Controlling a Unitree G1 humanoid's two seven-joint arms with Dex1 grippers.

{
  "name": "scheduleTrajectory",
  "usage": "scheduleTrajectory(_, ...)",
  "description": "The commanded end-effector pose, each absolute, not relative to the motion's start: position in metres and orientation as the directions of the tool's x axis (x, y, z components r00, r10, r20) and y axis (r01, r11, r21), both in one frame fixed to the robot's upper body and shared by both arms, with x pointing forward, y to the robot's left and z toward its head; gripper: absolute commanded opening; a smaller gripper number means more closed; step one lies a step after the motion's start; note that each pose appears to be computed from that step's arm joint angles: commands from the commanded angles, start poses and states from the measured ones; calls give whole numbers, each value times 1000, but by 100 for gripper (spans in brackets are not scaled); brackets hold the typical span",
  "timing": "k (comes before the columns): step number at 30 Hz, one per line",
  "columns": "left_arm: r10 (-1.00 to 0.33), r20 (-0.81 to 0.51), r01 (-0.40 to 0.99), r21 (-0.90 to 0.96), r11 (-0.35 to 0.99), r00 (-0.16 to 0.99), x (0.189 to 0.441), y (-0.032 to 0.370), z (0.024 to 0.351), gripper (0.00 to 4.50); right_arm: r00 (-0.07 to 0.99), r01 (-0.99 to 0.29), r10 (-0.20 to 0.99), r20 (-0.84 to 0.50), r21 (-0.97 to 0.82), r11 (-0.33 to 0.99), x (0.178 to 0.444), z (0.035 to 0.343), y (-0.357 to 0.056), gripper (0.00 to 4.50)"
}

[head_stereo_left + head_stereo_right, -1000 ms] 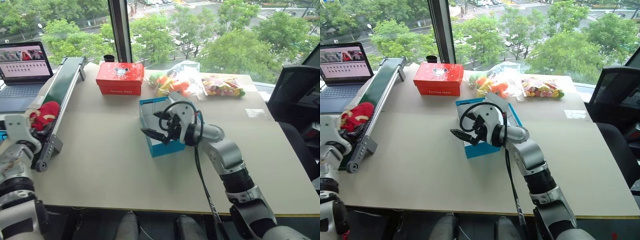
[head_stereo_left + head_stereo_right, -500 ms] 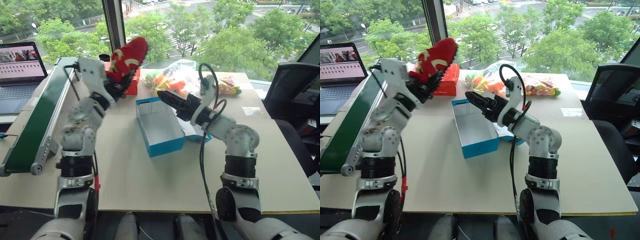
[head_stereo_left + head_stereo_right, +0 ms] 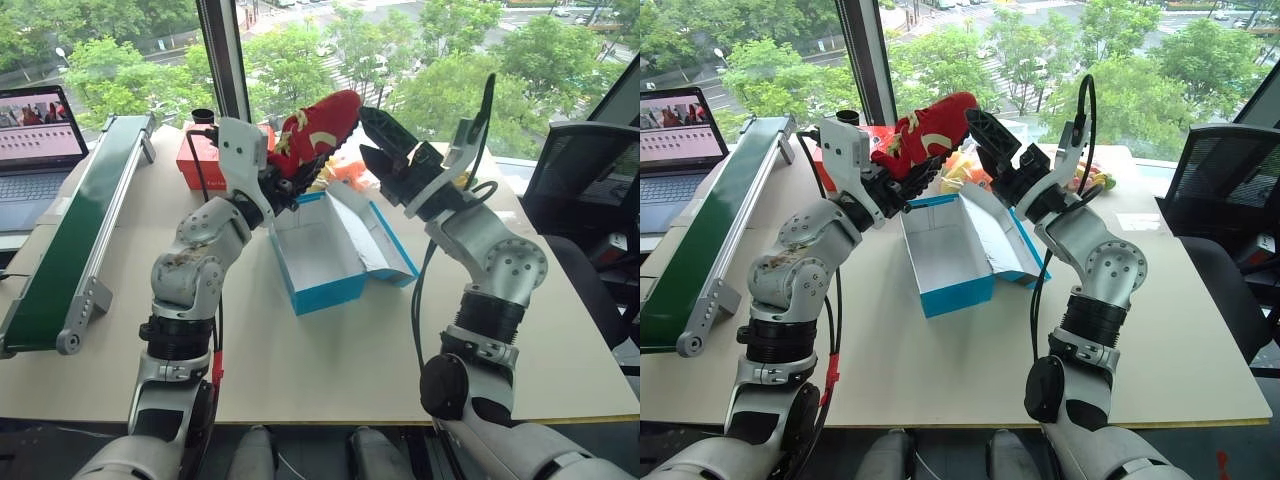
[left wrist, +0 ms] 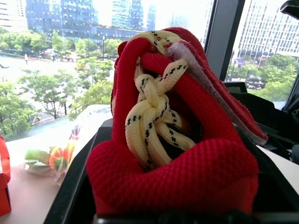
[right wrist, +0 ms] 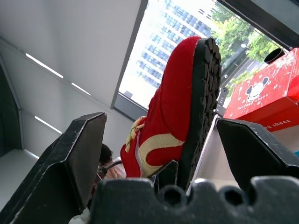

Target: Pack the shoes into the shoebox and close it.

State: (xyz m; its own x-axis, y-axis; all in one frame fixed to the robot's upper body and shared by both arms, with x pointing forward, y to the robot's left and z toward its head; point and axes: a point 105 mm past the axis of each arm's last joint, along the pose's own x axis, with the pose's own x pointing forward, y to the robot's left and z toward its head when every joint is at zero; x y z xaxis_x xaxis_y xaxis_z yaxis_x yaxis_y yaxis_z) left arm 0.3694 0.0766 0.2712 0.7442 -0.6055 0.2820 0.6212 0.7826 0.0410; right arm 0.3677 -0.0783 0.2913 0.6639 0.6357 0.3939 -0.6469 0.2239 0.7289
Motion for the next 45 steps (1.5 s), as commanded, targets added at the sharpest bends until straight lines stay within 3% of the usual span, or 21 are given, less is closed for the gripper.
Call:
scheduleTrajectory(1, -624, 359, 646, 73, 760, 694, 356, 68, 296, 249, 649, -676, 630, 426, 704, 219, 363, 302, -76, 450)
scheduleTrajectory(11, -641, 351, 667, 59, 743, 683, 347, 57, 293, 249, 666, -660, 630, 398, 708, 250, 370, 298, -75, 450)
scheduleTrajectory(16, -639, 341, 664, 55, 746, 689, 346, 56, 289, 246, 677, -658, 622, 394, 703, 270, 373, 297, -76, 313)
scheduleTrajectory(22, -617, 340, 642, 49, 766, 710, 348, 63, 290, 246, 681, -659, 617, 394, 696, 284, 374, 298, -77, 113)
scheduleTrajectory(25, -601, 370, 655, -27, 755, 708, 347, 69, 293, 349, 683, -667, 635, 362, 663, 340, 376, 297, -73, 40)
scheduleTrajectory(28, -615, 351, 660, -13, 751, 706, 344, 74, 290, 450, 676, -686, 655, 339, 614, 390, 376, 300, -69, 30)
scheduleTrajectory(30, -634, 302, 661, 18, 750, 712, 340, 85, 280, 450, 669, -709, 683, 294, 530, 466, 376, 302, -63, 30)
scheduleTrajectory(32, -664, 216, 665, 79, 743, 716, 333, 115, 258, 450, 652, -749, 732, 198, 318, 582, 373, 300, -52, 29)
scheduleTrajectory(35, -583, 15, 572, 168, 803, 813, 335, 176, 218, 450, 624, -777, 774, 102, 183, 602, 372, 294, -41, 28)
scheduleTrajectory(37, -571, -47, 569, 186, 801, 820, 328, 195, 208, 450, 617, -785, 787, 30, 98, 612, 375, 284, -35, 28)
scheduleTrajectory(41, -637, -115, 647, 169, 744, 763, 309, 193, 200, 450, 628, -778, 776, -63, -57, 625, 384, 267, -21, 28)
scheduleTrajectory(45, -664, -73, 666, 164, 728, 744, 303, 180, 205, 450, 617, -787, 780, -108, -111, 607, 390, 249, -13, 28)
